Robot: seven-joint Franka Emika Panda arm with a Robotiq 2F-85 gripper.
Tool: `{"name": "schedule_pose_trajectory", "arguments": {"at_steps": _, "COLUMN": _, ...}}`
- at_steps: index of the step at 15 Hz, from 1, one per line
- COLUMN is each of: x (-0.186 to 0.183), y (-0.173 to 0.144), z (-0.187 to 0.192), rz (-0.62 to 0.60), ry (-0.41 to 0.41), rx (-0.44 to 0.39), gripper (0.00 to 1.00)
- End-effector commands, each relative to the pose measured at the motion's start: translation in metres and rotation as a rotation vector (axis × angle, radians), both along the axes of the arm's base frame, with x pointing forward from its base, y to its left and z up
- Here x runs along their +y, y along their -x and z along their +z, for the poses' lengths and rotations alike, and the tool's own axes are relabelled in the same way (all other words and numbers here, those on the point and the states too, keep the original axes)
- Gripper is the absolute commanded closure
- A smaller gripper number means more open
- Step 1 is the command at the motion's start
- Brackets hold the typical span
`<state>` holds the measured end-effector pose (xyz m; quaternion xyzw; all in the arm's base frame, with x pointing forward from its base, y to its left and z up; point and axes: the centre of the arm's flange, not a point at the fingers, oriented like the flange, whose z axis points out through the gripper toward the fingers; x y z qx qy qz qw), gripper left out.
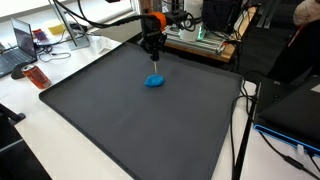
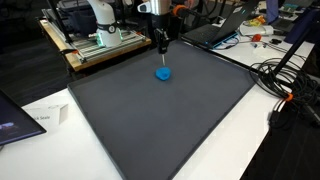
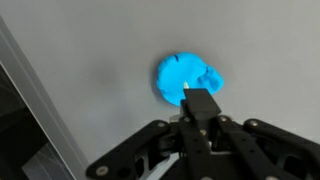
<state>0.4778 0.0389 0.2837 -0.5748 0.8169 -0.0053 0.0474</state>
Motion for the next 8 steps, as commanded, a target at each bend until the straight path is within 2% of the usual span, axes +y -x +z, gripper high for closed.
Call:
{"name": "schedule_pose_trajectory", "arguments": {"at_steps": 1, "x": 0.003, "y": -0.013, "z": 0.0, "rz": -0.052, "ry": -0.003, "rx": -0.033, "gripper": 0.97}}
{"name": "schedule_pose_trajectory", "arguments": {"at_steps": 8, "x": -0.004, "y": -0.027, "z": -0.01, "rz": -0.137, "ry": 0.049, "rx": -0.039, "gripper": 0.97}}
